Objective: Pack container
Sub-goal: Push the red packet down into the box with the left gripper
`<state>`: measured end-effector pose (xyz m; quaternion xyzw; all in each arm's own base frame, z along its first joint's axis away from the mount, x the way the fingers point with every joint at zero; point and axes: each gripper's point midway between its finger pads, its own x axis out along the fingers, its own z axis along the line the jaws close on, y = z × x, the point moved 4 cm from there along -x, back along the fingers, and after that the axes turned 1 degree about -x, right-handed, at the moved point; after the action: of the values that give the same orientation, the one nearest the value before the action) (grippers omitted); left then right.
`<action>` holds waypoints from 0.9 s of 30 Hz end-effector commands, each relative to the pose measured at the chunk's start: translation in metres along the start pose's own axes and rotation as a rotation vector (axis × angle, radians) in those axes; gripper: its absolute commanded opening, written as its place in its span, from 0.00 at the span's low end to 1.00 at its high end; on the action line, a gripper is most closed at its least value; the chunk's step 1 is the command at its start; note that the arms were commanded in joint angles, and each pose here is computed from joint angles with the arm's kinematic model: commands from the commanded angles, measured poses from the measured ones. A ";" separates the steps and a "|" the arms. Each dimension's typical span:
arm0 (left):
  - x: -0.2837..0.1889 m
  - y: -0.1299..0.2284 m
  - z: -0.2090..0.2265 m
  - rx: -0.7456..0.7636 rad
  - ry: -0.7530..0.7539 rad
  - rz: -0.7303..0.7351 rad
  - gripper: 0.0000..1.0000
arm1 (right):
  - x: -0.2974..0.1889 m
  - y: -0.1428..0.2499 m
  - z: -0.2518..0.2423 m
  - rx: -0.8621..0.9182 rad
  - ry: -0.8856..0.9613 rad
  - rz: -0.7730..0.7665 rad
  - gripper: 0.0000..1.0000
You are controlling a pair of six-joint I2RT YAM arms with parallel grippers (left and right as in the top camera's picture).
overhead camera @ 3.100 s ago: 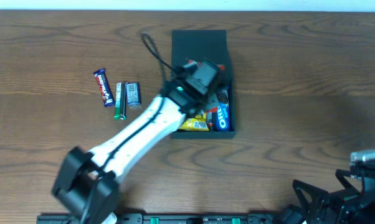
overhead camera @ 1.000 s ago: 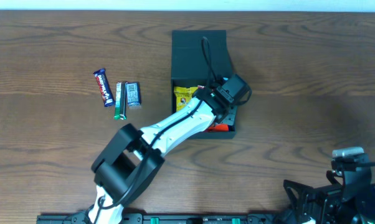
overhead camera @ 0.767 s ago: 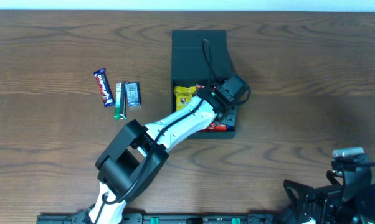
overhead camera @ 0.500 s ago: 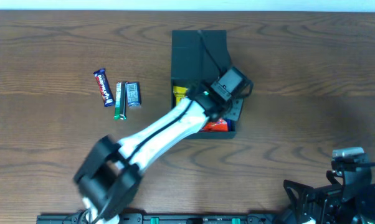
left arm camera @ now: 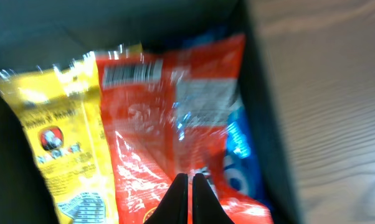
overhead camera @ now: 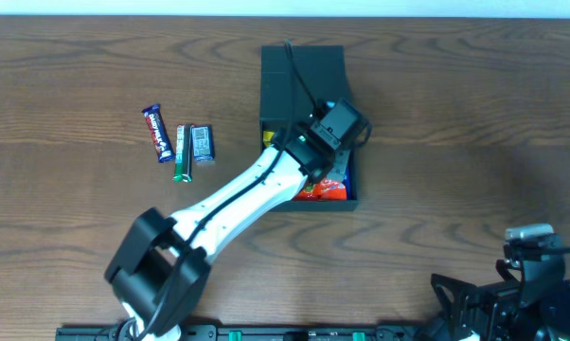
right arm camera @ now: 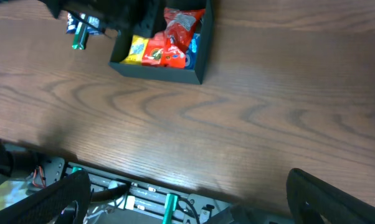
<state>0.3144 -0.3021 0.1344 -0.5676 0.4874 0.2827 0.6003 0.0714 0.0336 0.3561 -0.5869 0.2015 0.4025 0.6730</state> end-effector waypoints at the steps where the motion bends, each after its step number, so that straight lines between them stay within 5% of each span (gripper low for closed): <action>1: 0.024 0.016 0.006 -0.005 -0.031 0.067 0.06 | 0.000 0.001 -0.002 0.011 0.009 -0.003 0.99; 10: 0.069 0.041 -0.011 -0.009 0.078 0.211 0.06 | 0.000 0.001 -0.002 0.011 0.008 -0.003 0.99; 17: 0.056 0.027 -0.030 -0.043 0.201 0.167 0.06 | 0.000 0.001 -0.002 0.011 0.008 -0.003 0.99; 27: 0.001 -0.009 -0.022 -0.038 0.153 -0.035 0.06 | 0.000 0.001 -0.002 0.011 0.008 -0.003 0.99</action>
<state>0.3122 -0.3308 0.1027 -0.5809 0.5525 0.2641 0.5362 0.0714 0.0335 0.3562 -0.5869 0.2014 0.4024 0.6731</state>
